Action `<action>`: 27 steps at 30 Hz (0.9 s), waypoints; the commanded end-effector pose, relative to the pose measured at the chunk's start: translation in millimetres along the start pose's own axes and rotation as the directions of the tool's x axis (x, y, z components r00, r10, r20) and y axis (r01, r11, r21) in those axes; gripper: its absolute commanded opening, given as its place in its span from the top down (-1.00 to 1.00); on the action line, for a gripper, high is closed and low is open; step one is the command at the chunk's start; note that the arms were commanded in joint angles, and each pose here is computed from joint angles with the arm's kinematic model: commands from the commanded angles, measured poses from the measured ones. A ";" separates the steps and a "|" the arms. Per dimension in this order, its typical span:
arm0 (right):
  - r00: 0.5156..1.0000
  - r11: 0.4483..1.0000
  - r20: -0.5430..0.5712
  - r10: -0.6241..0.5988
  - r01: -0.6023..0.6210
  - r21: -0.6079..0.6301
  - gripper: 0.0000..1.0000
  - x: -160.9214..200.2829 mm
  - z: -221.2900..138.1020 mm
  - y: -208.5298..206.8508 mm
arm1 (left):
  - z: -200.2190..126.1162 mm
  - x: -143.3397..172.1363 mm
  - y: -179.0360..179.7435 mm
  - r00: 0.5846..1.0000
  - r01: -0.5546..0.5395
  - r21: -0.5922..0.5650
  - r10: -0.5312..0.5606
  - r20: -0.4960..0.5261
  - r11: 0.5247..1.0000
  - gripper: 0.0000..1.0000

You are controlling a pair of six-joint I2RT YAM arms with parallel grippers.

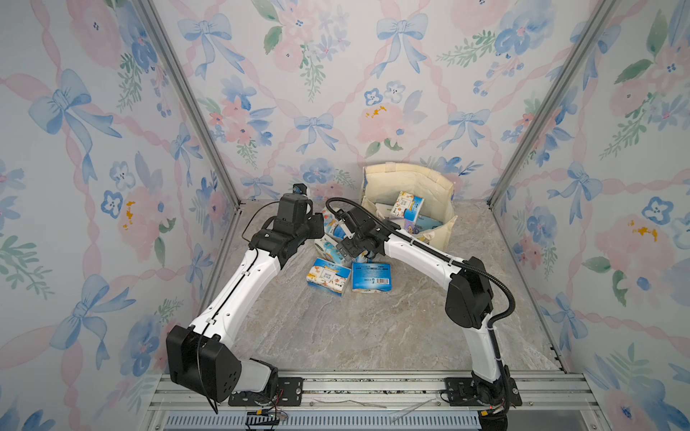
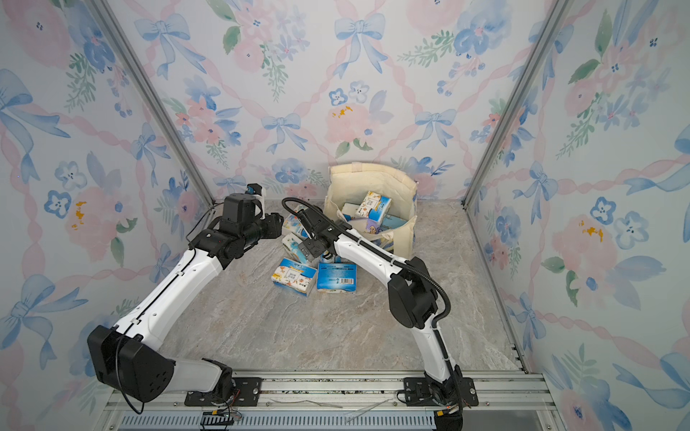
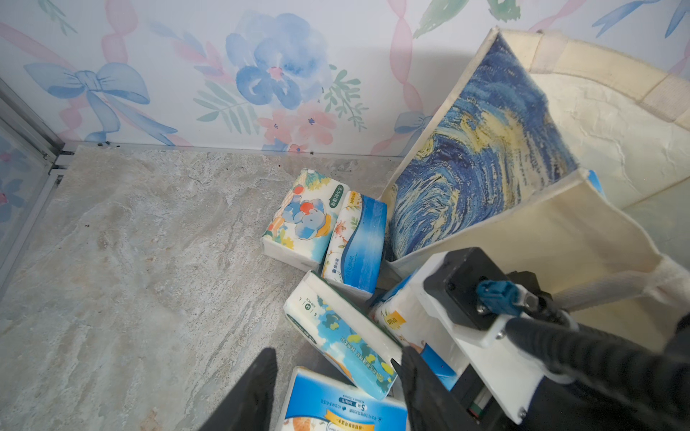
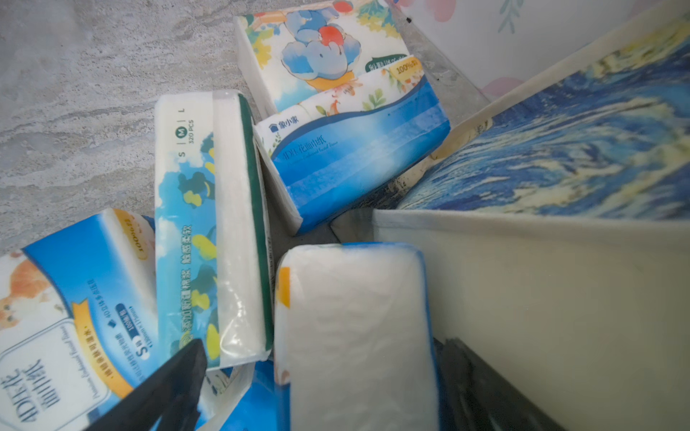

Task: Put tissues into the canvas bag
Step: Pick up the pack of facial tissues from the center of the board.

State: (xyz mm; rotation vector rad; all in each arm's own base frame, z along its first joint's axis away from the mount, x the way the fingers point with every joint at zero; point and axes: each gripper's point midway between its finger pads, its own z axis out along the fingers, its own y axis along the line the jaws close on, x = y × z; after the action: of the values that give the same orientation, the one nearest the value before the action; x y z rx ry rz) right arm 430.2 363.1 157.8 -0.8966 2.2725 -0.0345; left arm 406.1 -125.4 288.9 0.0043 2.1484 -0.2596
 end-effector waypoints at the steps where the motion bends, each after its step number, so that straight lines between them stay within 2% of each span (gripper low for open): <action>1: 0.999 0.998 -0.045 -0.005 0.007 0.056 -0.98 6.9 5.2 -12.8 | 3.3 0.5 1.7 1.000 0.008 0.003 -0.008 0.000 1.000 -0.11; 17: 0.988 0.999 -0.146 0.046 -0.044 0.019 -0.94 14.5 27.6 -13.2 | -1.6 -0.6 2.5 1.000 0.003 0.003 -0.003 0.009 1.000 -0.11; 20: 0.986 0.999 -0.158 0.044 -0.044 0.006 -0.82 16.8 30.5 -10.0 | -1.6 -0.3 2.3 1.000 0.003 0.004 -0.003 0.008 1.000 -0.11; 25: 0.989 0.999 -0.142 0.043 -0.046 -0.022 -0.34 11.1 22.1 -5.0 | -2.2 -1.2 1.8 1.000 0.003 0.007 -0.003 0.011 1.000 -0.11; 27: 0.992 0.999 -0.118 0.037 -0.041 -0.027 -0.23 4.3 12.6 -3.9 | -3.4 -2.7 2.2 1.000 0.004 0.006 -0.004 0.015 1.000 -0.11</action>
State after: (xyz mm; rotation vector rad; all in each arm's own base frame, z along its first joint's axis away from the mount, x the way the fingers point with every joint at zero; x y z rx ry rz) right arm 442.6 360.5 132.3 -0.8854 2.4023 -0.0707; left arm 406.0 -124.9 287.2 0.0040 2.1521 -0.2580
